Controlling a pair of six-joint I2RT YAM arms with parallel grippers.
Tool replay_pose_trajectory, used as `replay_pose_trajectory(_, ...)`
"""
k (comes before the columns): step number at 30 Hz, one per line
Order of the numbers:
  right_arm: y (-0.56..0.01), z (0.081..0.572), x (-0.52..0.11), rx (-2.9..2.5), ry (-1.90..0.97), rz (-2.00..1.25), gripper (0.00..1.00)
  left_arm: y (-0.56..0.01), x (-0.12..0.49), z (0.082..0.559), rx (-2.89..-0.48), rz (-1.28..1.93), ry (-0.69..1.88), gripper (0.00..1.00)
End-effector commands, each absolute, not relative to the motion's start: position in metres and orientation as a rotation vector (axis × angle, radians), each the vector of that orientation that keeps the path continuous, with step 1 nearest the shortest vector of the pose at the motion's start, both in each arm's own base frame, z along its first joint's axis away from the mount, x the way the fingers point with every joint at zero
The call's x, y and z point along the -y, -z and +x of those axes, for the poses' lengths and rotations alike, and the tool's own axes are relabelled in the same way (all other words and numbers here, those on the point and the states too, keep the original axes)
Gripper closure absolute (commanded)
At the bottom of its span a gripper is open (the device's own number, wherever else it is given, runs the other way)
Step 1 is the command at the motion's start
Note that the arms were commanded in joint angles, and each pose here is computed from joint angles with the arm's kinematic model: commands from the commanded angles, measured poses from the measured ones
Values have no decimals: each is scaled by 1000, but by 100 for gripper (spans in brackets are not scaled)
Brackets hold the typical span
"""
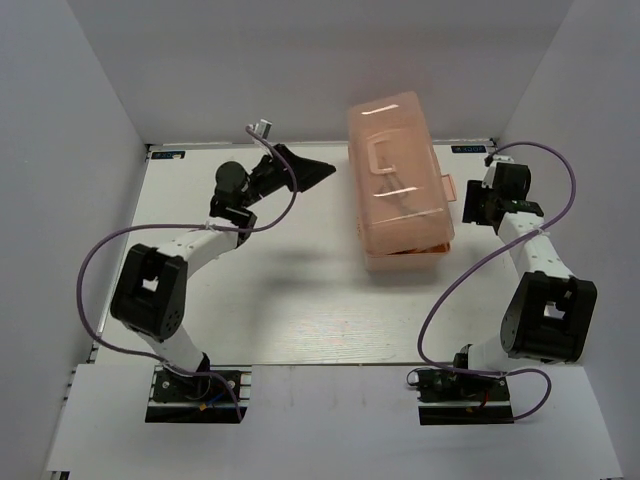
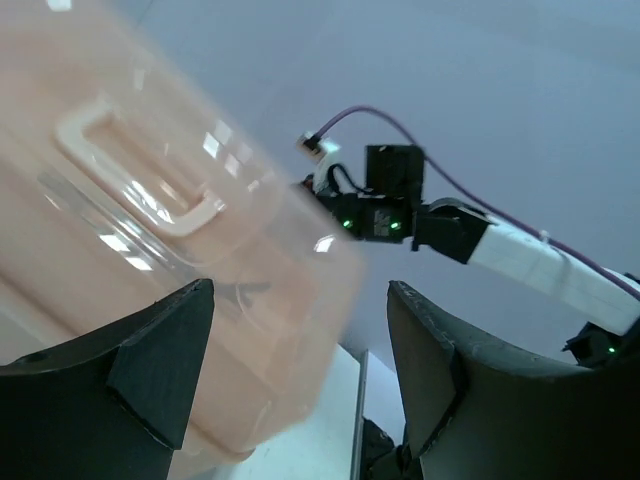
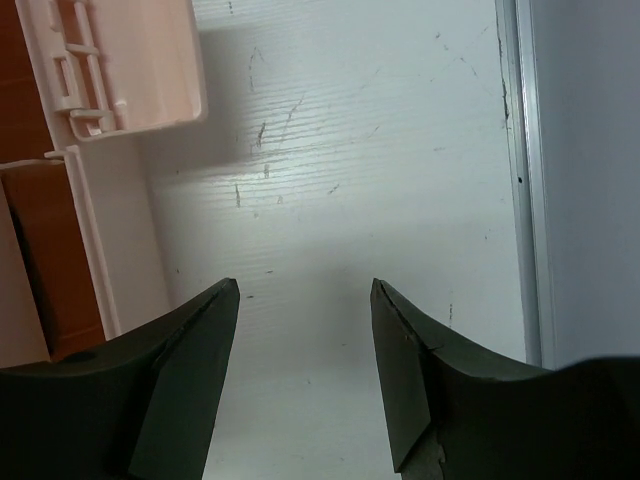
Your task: Sort the tools into containers
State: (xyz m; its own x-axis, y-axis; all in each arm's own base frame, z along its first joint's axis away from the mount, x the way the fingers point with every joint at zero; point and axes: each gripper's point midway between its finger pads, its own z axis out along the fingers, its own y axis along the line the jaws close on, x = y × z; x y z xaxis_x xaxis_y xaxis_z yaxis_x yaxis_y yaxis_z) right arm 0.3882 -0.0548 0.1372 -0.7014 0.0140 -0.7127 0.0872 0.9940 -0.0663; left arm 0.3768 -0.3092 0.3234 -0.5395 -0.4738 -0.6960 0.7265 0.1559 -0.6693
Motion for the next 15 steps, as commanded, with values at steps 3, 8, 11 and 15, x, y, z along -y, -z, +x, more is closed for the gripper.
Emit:
replay_pose_trajectory(3,-144,394,58,-2305,98,105,38,-384,279,355,-1344,315,1389,21)
replay_pose_trajectory(8,-151,387,48,-2278,-8,69,43,-320,253,350,-1659,359,1061,32)
replay_pose_trajectory(11,-152,381,36,-2270,-97,10,43,-271,223,349,-1824,335,850,30)
replay_pose_trajectory(15,-156,367,37,-2293,-85,-5,36,-231,183,336,-1938,294,628,0)
